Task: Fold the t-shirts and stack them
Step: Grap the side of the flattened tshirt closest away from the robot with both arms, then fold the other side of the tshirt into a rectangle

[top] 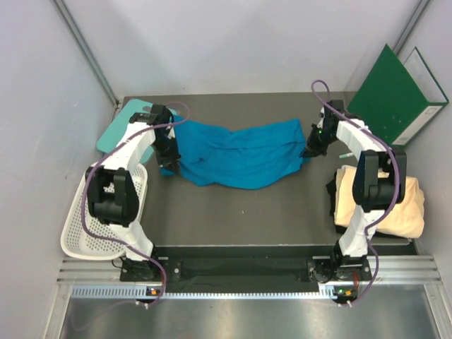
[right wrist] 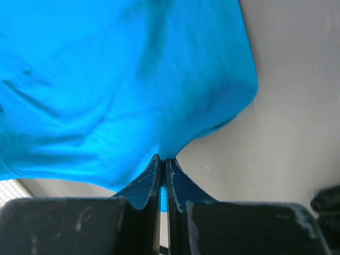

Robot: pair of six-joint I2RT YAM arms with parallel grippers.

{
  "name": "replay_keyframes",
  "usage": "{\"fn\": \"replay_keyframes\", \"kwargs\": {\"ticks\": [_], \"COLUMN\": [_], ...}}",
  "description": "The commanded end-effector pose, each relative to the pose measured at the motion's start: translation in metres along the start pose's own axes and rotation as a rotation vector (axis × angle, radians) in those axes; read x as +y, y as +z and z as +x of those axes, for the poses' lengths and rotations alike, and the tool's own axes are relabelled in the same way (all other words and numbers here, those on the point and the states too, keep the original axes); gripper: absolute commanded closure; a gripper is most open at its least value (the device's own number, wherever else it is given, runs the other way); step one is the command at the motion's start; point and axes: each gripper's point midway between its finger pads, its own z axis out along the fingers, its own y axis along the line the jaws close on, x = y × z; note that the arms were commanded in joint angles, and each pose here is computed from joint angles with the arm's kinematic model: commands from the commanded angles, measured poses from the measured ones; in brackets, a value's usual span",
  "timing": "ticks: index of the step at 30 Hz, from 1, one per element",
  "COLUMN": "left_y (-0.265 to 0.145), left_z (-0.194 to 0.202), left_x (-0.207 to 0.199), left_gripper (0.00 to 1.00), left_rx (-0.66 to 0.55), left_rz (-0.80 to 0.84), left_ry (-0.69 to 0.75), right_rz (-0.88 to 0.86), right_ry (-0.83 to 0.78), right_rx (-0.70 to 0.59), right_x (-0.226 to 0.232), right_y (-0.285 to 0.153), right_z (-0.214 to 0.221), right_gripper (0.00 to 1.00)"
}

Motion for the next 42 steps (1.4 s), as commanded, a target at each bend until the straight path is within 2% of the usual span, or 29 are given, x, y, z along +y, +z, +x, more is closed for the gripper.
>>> {"fn": "replay_keyframes", "kwargs": {"ticks": [1, 13, 24, 27, 32, 38, 42], "left_y": [-0.008, -0.022, -0.021, -0.02, -0.022, -0.028, -0.034], "left_z": [-0.03, -0.1, -0.106, -0.101, -0.069, -0.022, 0.006], "left_x": [-0.016, -0.04, -0.02, -0.018, -0.016, -0.009, -0.002], "left_gripper": [1.0, 1.0, 1.0, 1.0, 1.0, 1.0, 1.0], "left_rx": [-0.046, -0.175, -0.147, -0.119, -0.039, 0.006, 0.04], "left_rz": [0.072, 0.157, 0.138, 0.134, 0.156, 0.169, 0.162], "left_ry": [-0.003, -0.035, -0.077, -0.072, -0.083, -0.102, -0.121], "right_rz": [-0.037, -0.067, -0.088, -0.104, -0.117, -0.139, -0.132], "right_ry": [-0.005, 0.018, 0.078, 0.091, 0.092, 0.083, 0.083], "right_rx": [-0.013, -0.006, -0.097, -0.091, -0.074, -0.053, 0.001], "right_x": [0.009, 0.015, 0.002, 0.001, 0.003, 0.006, -0.002], "right_y": [0.009, 0.045, 0.027, 0.025, 0.017, -0.004, -0.01], "right_z": [-0.025, -0.064, -0.096, -0.097, -0.09, -0.064, -0.032], "right_gripper": [0.99, 0.98, 0.99, 0.99, 0.99, 0.99, 0.99]}}
